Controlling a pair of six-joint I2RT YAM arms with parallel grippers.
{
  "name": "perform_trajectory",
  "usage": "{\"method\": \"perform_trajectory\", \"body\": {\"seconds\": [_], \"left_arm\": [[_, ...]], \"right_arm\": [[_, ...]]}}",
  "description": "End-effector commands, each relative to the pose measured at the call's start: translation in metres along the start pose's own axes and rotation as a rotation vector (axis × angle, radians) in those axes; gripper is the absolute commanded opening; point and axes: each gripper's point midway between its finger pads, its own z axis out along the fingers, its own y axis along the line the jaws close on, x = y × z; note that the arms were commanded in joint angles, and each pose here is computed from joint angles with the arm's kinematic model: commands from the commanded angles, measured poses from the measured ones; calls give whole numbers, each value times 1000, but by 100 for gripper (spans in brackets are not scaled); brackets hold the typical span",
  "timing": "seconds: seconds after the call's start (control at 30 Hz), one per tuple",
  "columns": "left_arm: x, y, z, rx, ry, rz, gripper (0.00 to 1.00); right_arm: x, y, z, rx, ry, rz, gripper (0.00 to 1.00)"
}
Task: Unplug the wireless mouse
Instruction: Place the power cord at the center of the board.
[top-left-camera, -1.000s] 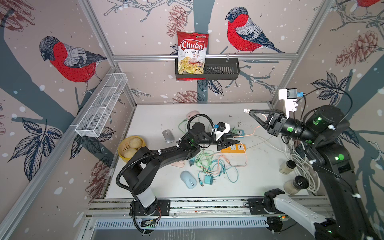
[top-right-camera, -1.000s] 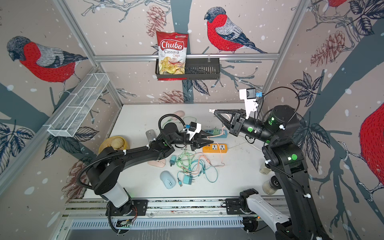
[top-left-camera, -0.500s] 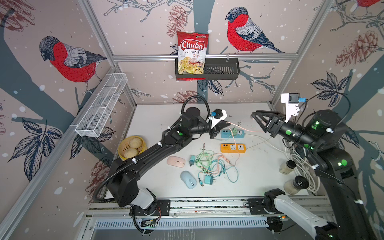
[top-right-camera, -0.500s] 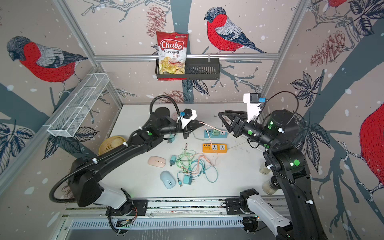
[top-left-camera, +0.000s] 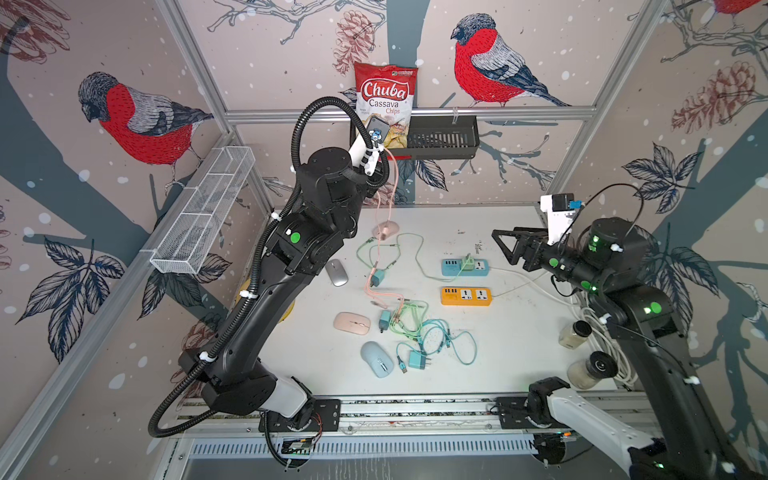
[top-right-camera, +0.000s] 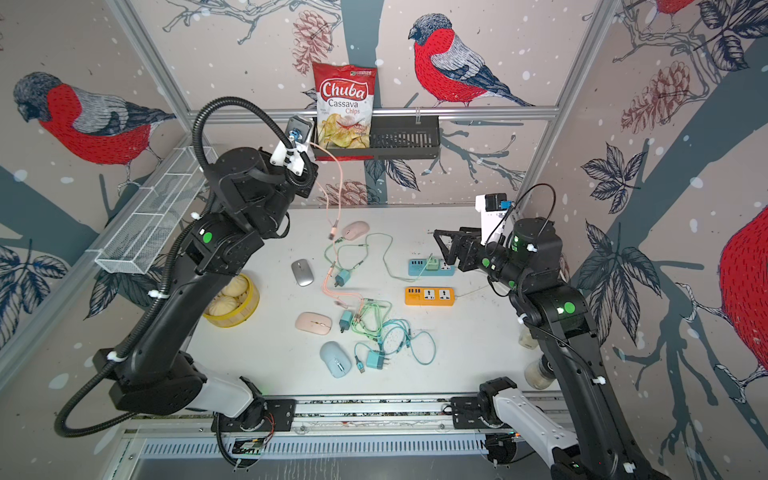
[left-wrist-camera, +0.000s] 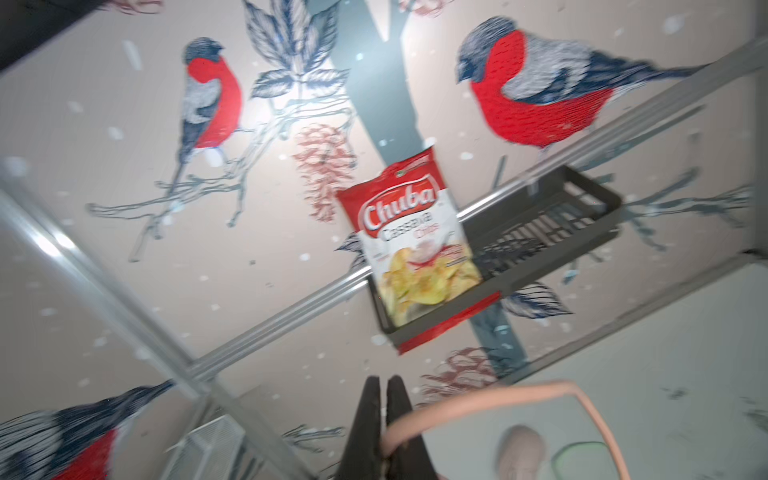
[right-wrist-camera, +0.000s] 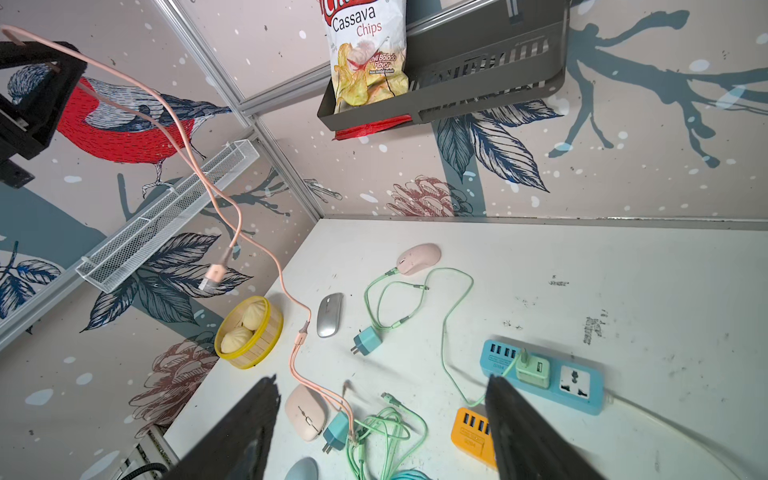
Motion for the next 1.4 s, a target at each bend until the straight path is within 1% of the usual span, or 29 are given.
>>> {"method": "perform_trajectory", "body": {"seconds": [0.0, 0.07, 0.13, 0.2, 0.3, 0.4, 0.6, 0.77, 0.9, 1.0, 1.07, 1.17, 1.37], "left_arm": [[-2, 82, -13, -407, 68, 93, 0], [-4, 99, -13, -501, 68, 127, 0], [-4, 111, -7, -548, 73, 138, 0], [-4, 123, -5, -587, 50, 114, 0], [1, 146, -3, -660, 44, 63, 0], [10, 150, 6, -643, 48, 36, 0], [45, 143, 31, -607, 94, 34, 0], [80, 120, 48, -540, 139, 34, 0], [110, 92, 59, -461, 179, 13, 0], [137, 77, 63, -448, 225, 40, 0], [160, 71, 61, -453, 256, 47, 0], [193, 67, 53, -441, 295, 6, 0], [256, 68, 37, -436, 394, -24, 0]], "right_arm": [[-7, 9, 2, -54, -28, -1, 80], [-6, 12, 5, -73, -25, 9, 80], [-7, 14, 8, -86, -22, 18, 80], [-7, 16, 12, -96, -16, 22, 79], [-10, 20, 17, -108, -12, 24, 78], [-13, 25, 21, -118, -1, 16, 78], [-10, 27, 33, -119, 30, 6, 78], [0, 25, 42, -119, 50, 10, 78], [8, 21, 48, -111, 66, 6, 78], [12, 19, 51, -104, 77, 0, 78], [13, 18, 51, -101, 80, -8, 78], [17, 14, 53, -83, 89, -17, 78], [24, 11, 58, -82, 106, -23, 78]]}}
